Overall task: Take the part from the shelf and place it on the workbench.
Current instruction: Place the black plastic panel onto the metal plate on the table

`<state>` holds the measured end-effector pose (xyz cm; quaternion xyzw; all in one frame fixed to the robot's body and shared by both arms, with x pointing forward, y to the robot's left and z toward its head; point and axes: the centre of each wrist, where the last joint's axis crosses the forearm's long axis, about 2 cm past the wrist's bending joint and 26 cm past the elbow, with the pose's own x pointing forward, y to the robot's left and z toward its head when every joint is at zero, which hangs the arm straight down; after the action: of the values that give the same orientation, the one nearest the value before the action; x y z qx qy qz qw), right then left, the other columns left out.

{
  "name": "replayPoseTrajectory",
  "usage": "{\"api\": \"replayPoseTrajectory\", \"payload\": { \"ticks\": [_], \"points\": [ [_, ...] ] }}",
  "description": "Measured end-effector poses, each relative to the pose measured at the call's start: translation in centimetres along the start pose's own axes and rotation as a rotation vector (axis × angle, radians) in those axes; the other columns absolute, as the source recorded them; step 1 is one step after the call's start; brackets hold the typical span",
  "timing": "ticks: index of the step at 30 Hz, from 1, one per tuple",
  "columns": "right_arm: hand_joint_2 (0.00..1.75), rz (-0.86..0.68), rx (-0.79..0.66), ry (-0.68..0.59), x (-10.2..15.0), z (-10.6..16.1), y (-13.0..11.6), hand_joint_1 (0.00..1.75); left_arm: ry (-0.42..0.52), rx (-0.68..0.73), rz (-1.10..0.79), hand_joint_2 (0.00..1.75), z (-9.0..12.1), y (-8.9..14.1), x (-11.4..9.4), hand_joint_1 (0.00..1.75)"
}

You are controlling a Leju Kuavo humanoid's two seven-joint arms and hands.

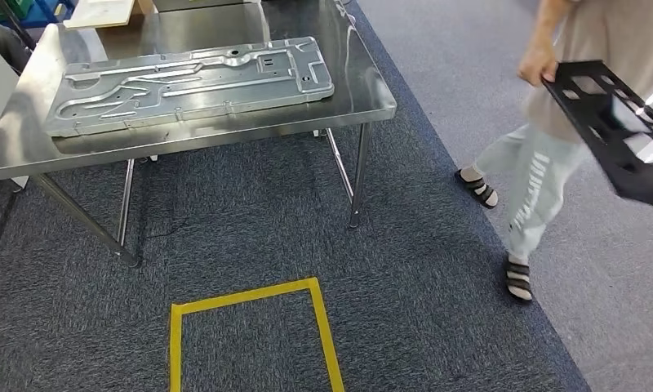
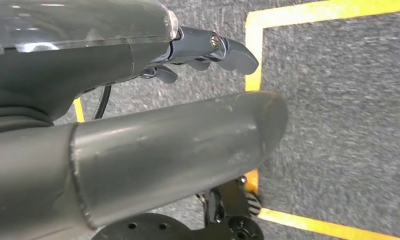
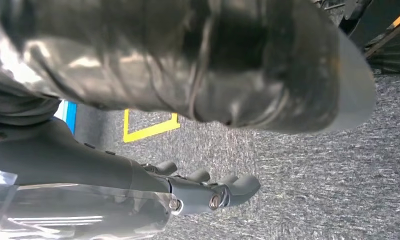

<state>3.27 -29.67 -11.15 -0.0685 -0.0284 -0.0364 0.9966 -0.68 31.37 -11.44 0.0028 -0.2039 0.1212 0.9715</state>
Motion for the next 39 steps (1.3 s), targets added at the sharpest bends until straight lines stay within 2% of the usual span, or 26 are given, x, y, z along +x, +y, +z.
{"api": "replayPoseTrajectory", "payload": {
  "ticks": [15, 20, 27, 30, 34, 39],
  "points": [
    [0.0, 0.012, 0.011, -0.023, -2.1, -0.1, -0.6, 0.0, -0.02, 0.031, -0.077, 0.0, -0.9, 0.4, 2.9, 0.0],
    [0.0, 0.013, 0.013, -0.06, -1.5, -0.1, -0.8, 0.0, 0.018, 0.034, -0.092, 0.0, -0.6, 0.5, 2.0, 0.0],
    [0.0, 0.009, 0.003, -0.164, 1.3, 0.1, -1.3, 0.0, 0.084, 0.029, -0.115, 0.0, 0.1, 0.5, 0.1, 0.0],
    [0.0, 0.008, 0.007, -0.188, 1.8, 0.1, -1.4, 0.0, 0.111, 0.026, -0.124, 0.0, 0.3, 0.3, -0.5, 0.0],
    [0.0, 0.011, 0.027, -0.178, 0.6, 0.1, -1.1, 0.0, 0.115, 0.022, -0.138, 0.0, 0.2, 0.0, -0.2, 0.0],
    [0.0, 0.02, 0.056, -0.115, -2.7, 0.0, -0.8, 0.0, 0.044, 0.016, -0.154, 0.0, -0.8, -0.8, 2.9, 0.0]
  ]
}}
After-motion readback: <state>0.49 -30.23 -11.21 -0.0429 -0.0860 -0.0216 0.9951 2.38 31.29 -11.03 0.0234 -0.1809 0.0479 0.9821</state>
